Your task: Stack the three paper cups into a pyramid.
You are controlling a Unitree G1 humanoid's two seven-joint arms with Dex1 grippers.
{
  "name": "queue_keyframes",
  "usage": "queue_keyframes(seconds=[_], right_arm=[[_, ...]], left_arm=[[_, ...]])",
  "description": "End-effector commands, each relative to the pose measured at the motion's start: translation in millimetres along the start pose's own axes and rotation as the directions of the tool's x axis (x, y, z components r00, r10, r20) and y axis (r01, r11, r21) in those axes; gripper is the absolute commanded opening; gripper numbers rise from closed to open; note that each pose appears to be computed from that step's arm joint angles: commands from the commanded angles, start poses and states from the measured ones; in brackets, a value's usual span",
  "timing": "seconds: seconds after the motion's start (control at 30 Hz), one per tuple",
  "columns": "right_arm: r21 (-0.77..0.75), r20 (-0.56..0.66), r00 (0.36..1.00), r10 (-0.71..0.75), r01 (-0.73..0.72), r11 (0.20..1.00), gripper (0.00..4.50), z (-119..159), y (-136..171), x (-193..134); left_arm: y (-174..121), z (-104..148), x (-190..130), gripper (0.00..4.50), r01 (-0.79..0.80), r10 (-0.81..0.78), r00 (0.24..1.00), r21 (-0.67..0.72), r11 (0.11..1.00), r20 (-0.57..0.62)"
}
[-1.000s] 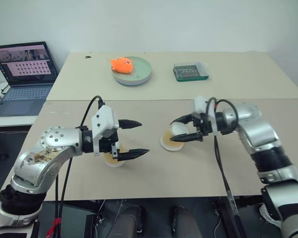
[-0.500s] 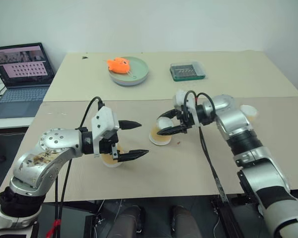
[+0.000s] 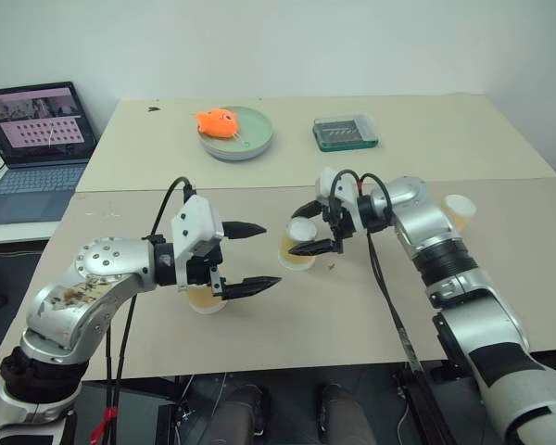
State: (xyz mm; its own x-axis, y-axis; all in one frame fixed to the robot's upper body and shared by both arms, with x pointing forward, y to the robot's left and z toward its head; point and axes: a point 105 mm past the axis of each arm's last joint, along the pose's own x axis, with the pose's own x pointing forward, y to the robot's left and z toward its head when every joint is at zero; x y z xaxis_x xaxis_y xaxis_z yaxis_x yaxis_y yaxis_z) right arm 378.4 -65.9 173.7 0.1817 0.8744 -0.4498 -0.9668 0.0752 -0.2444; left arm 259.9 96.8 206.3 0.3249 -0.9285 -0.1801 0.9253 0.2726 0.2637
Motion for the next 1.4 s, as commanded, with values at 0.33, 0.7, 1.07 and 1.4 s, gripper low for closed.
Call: queue_keyframes(seconds=[0.33,0.7,1.07,1.4], right_arm=[[-0.106,0.136,0.979,-0.153,0.168,0.980,4.45,60,2,-74],[0.105,0.034,0.702,-0.711,0.705,0.701,4.45,24,21,-159],[0.117,-0.122,0.253,-0.960,0.964,0.239,4.45,-4,14,-208],[0.110,-0.297,-0.050,-0.954,0.990,-0.087,4.45,-55,20,-239]], left_arm=[[1,7,4,4.50,0.024,-0.024,0.999,0.027,0.999,0.024],[2,6,4,4.50,0.020,-0.021,0.999,0.017,1.000,0.033],[3,7,9,4.50,0.065,-0.065,0.997,0.025,0.998,0.038],[5,8,10,4.50,0.076,-0.077,0.996,0.035,0.997,0.038]])
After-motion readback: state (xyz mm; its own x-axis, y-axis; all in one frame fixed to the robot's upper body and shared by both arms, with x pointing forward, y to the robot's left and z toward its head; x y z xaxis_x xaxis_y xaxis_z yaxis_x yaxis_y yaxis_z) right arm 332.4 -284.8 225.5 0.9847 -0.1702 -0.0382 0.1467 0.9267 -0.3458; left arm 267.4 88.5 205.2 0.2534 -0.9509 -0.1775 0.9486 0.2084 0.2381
